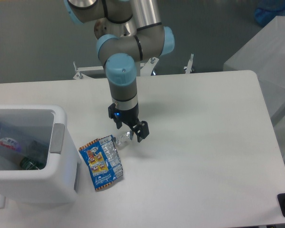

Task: Place the trash in the trash can
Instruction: 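Lower the gripper onto the wrapper's edge and pinch it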

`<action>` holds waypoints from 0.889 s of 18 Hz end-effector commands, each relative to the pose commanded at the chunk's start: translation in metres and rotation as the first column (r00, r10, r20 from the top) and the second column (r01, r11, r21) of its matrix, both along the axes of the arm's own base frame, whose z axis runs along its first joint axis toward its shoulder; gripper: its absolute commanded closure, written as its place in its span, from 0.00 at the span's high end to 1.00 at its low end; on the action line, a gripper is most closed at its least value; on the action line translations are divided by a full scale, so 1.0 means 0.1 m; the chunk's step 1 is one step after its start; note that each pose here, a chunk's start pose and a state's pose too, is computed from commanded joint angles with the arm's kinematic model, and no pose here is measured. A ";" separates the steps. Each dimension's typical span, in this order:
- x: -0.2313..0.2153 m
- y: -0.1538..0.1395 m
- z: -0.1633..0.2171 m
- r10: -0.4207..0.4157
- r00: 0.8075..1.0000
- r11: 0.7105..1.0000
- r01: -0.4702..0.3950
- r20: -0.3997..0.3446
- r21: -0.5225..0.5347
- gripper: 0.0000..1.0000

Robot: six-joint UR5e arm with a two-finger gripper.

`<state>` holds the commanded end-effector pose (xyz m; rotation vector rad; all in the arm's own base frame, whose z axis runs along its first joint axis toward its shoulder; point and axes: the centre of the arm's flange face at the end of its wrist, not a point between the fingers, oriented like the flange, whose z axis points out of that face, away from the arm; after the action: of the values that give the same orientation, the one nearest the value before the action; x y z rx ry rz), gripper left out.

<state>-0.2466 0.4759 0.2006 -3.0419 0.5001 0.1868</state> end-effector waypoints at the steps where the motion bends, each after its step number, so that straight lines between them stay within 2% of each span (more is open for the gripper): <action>1: 0.01 0.04 -0.05 -0.008 1.000 1.000 0.008 0.005 -0.006 1.00; 2: 0.02 0.04 -0.07 -0.009 1.000 1.000 0.009 0.008 -0.009 0.98; 3: 0.02 0.04 -0.07 -0.009 1.000 1.000 0.009 0.008 -0.009 0.90; 5: 0.01 0.05 -0.06 0.001 1.000 1.000 -0.001 0.006 -0.005 0.58; 7: 0.01 0.04 -0.06 0.004 1.000 1.000 -0.004 0.007 -0.006 0.41; 9: 0.00 0.05 -0.01 0.013 1.000 1.000 -0.013 0.005 0.003 0.17; 12: 0.01 0.06 -0.01 0.016 1.000 1.000 -0.016 0.008 0.002 0.04; 16: 0.00 0.05 0.01 0.019 1.000 1.000 -0.019 0.010 0.000 0.00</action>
<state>-0.2469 0.4807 0.2014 -3.0472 0.4707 0.1718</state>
